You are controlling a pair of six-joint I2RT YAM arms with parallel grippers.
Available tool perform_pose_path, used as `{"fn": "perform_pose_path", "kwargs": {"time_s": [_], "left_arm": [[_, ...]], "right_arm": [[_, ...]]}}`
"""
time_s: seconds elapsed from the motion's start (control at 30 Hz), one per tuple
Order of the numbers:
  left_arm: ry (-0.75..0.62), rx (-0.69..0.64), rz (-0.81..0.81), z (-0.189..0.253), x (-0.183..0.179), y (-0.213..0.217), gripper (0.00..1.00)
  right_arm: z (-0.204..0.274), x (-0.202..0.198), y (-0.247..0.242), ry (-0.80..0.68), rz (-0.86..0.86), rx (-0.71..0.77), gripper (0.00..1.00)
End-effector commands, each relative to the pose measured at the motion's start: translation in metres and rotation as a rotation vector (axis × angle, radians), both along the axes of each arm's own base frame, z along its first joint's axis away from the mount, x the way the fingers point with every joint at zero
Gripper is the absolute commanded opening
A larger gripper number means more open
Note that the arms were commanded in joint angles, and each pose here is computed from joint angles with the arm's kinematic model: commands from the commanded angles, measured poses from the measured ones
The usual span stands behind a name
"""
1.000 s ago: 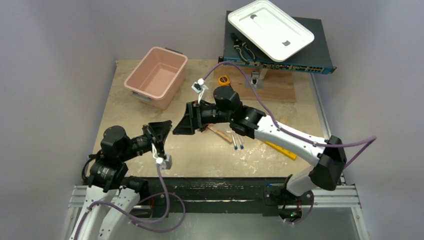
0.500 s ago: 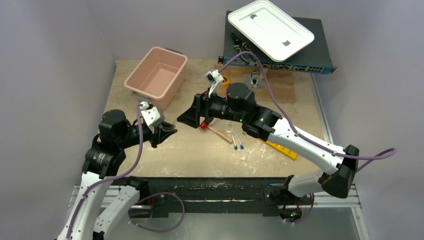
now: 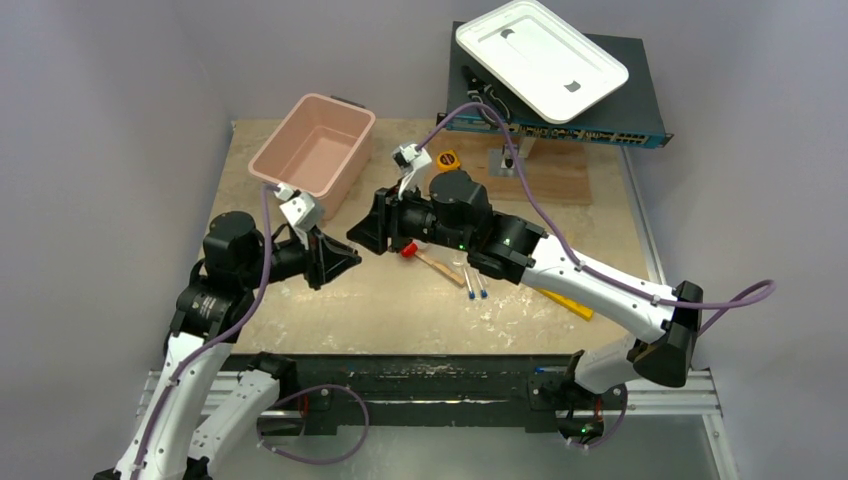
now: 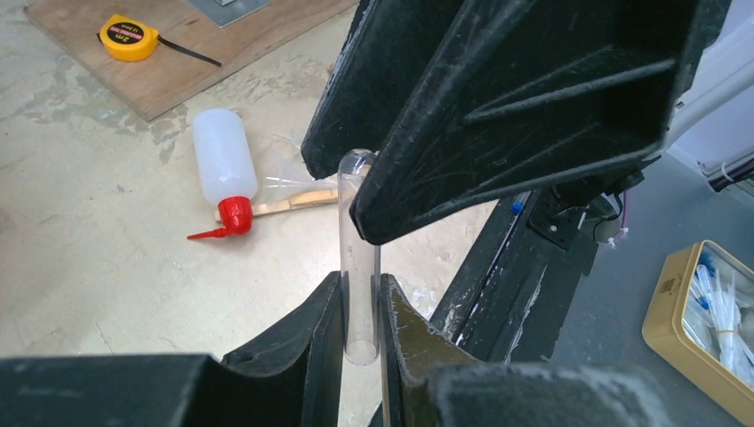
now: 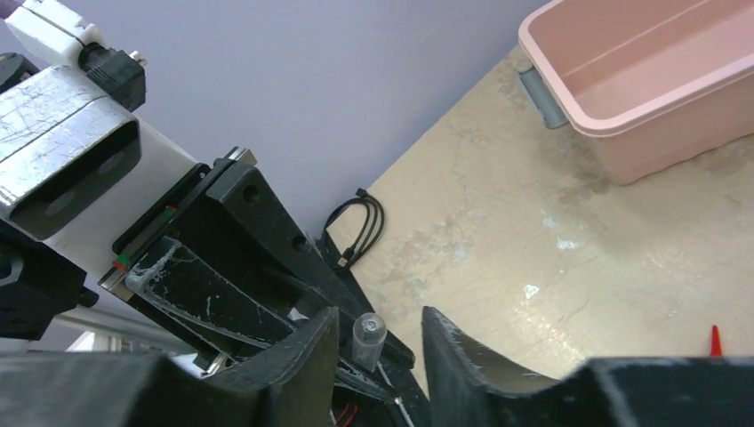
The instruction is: Organize the chemistry lab equipment
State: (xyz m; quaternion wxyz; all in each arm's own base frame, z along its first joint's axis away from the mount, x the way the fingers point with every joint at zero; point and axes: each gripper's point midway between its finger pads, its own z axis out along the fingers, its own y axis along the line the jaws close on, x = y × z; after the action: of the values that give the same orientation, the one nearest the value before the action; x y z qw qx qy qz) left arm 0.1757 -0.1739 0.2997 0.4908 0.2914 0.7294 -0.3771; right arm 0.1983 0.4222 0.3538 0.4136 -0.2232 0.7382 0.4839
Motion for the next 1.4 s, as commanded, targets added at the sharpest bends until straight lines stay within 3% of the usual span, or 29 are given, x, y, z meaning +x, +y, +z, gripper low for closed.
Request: {"fn": "perform_pose_path", "kwargs": {"time_s": [0.0, 0.1, 0.37, 0.5, 0.57, 0.67, 0.73, 0.83, 0.93, 1.1, 1.37], "left_arm": [[-0.017, -0.040, 0.007, 0.013, 0.003, -0.003, 0.00], [-0.022, -0.039, 0.006, 0.013, 0.003, -0.003, 0.00], [-0.031, -0.037, 0.007, 0.013, 0.002, -0.002, 0.00], [-0.039, -0.027, 0.016, 0.012, 0.003, -0.001, 0.00], [-0.041, -0.019, 0.022, 0.011, 0.003, 0.001, 0.02], [-0.011, -0.006, 0.047, 0.007, 0.006, 0.003, 0.47], [0.007, 0.012, 0.059, 0.003, 0.008, 0.005, 0.56], [0.017, 0.035, 0.072, 0.000, 0.010, 0.008, 0.83], [0.025, 0.050, 0.079, -0.003, 0.012, 0.010, 0.92], [0.056, 0.064, 0.076, -0.008, 0.017, 0.010, 0.93], [0.071, 0.063, 0.066, -0.009, 0.021, 0.007, 0.93]], "right_arm": [[0.024, 0.009, -0.002, -0.050, -0.056, 0.033, 0.34], [0.020, 0.010, 0.000, -0.046, -0.055, 0.025, 0.29], [0.013, 0.015, 0.006, -0.035, -0.060, 0.007, 0.29], [0.011, 0.018, 0.003, -0.029, -0.088, -0.004, 0.02], [0.011, 0.017, -0.002, -0.027, -0.099, -0.009, 0.00], [0.000, 0.026, -0.019, -0.017, -0.189, -0.054, 0.00], [-0.017, 0.030, -0.037, 0.014, -0.269, -0.104, 0.00], [-0.052, 0.038, -0.080, 0.054, -0.436, -0.211, 0.00], [-0.088, 0.038, -0.137, 0.116, -0.635, -0.313, 0.00], [-0.142, 0.015, -0.243, 0.247, -0.958, -0.408, 0.00], [-0.152, -0.022, -0.358, 0.324, -1.354, -0.360, 0.00]]}}
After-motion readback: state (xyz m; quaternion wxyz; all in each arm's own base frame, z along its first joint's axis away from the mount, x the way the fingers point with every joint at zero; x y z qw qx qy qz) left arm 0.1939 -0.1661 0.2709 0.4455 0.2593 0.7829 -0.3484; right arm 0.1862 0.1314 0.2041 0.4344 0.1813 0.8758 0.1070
